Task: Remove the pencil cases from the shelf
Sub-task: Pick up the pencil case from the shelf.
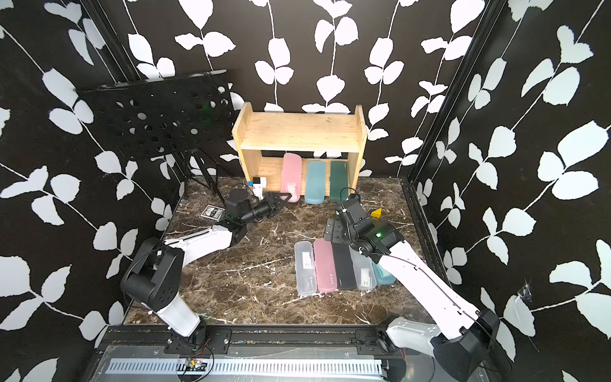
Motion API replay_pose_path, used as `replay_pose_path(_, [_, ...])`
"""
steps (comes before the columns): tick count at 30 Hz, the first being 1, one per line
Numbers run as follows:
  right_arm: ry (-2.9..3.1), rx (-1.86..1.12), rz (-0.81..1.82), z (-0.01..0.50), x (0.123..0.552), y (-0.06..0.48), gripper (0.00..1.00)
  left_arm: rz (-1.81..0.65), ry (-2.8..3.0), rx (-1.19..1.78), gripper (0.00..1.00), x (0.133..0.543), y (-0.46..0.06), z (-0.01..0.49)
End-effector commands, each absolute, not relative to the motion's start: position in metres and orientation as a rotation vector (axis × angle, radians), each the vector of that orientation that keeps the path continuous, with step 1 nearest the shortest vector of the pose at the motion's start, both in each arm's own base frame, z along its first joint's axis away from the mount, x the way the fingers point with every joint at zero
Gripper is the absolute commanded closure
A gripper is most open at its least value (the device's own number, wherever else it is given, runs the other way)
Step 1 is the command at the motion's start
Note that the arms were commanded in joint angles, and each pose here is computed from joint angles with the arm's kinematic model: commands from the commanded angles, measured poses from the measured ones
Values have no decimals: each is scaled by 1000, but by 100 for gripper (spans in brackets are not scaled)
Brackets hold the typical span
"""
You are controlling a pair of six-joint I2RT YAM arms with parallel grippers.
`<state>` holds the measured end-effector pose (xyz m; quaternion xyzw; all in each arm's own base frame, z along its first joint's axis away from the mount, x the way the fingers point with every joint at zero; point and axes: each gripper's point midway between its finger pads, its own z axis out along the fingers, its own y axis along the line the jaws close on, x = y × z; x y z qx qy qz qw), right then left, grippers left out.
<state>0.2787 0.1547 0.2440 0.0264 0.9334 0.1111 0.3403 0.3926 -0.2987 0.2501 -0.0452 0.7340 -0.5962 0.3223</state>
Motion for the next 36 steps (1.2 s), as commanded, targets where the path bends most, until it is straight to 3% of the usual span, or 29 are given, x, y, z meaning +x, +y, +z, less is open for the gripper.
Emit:
replay_pose_path(1, [2388, 57, 345, 250, 279, 158, 0, -1456, 1859, 94, 100, 363, -290, 276])
replay_pose_path(11, [2210, -88, 597, 302, 277, 232, 1, -1064, 1787, 364, 100, 298, -242, 275])
replay_pose_path(19, [2039, -170, 926, 359, 286, 313, 1, -1029, 1777, 399, 100, 269, -226, 263])
replay_pose_path(36, [2059, -231, 1041, 343, 319, 401, 1, -1020, 1742, 446, 100, 251, -220, 269])
